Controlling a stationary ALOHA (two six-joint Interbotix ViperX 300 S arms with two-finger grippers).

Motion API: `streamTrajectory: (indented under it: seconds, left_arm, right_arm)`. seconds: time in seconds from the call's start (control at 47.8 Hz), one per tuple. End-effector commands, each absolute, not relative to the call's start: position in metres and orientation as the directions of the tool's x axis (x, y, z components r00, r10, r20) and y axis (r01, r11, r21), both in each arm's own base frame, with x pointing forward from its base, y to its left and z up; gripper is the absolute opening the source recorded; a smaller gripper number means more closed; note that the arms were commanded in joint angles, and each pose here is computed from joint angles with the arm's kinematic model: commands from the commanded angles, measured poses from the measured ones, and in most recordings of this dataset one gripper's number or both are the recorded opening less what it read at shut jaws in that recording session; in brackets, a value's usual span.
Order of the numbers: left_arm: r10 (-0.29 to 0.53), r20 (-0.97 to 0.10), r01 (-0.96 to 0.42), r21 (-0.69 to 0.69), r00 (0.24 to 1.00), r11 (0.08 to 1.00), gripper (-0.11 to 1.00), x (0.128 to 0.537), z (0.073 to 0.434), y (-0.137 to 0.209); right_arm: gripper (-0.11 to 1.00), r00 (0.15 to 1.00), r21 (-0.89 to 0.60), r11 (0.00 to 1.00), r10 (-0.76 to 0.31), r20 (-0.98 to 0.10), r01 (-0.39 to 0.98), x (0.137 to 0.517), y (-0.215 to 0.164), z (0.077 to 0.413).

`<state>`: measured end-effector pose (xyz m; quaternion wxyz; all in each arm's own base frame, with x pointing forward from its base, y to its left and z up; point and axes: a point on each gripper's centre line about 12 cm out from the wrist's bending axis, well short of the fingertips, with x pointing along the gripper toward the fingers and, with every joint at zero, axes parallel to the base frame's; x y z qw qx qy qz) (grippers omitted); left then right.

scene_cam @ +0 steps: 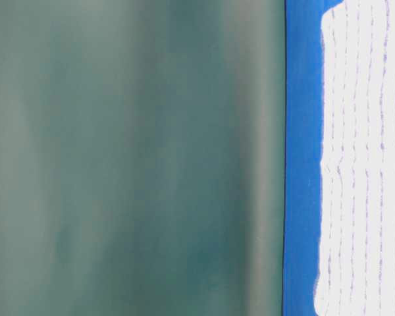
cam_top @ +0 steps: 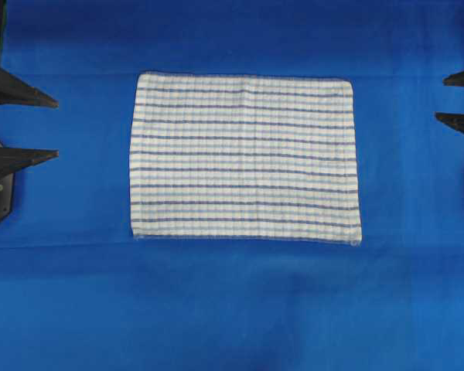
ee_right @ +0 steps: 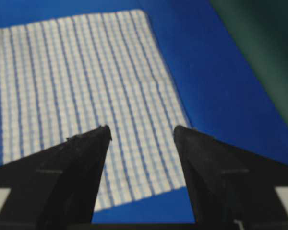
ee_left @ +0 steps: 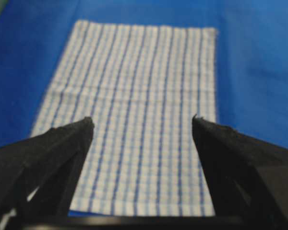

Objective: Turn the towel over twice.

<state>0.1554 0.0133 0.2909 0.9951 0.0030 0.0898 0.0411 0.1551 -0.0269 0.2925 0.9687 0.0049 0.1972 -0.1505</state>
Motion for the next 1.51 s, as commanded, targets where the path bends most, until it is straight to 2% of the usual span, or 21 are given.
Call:
streamTrajectory:
  seconds: [0.0,0.335,0.523,0.753,1.485]
  left_arm:
    - [0.085,-0.157,-0.085,0.007,0.984,0.996,0.78,0.149,0.289,0.013]
    - [0.085,-0.191,-0.088,-0.009,0.978,0.996,0.78,0.135,0.250,0.012]
    - [0.086,-0.213,-0.092,-0.020,0.973,0.996,0.78,0.135,0.241,0.012]
    - [0.109,-0.225,-0.118,-0.023,0.968,0.993,0.78,0.135,0.234,0.015]
    - [0.109,-0.231,-0.118,-0.023,0.967,0.993,0.78,0.135,0.233,0.015]
  right_arm:
    - [0.61,0.888,-0.040,0.957,-0.282,-0.363,0.288,0.151,-0.027,0.291]
    - [0.61,0.894,0.038,0.961,-0.239,-0.379,0.273,0.142,-0.023,0.245]
    - [0.61,0.893,0.099,0.953,-0.228,-0.388,0.286,0.140,-0.024,0.221]
    - [0.61,0.894,0.103,0.950,-0.235,-0.383,0.294,0.141,-0.025,0.220]
    - [0.61,0.894,0.103,0.953,-0.225,-0.388,0.285,0.142,-0.024,0.218]
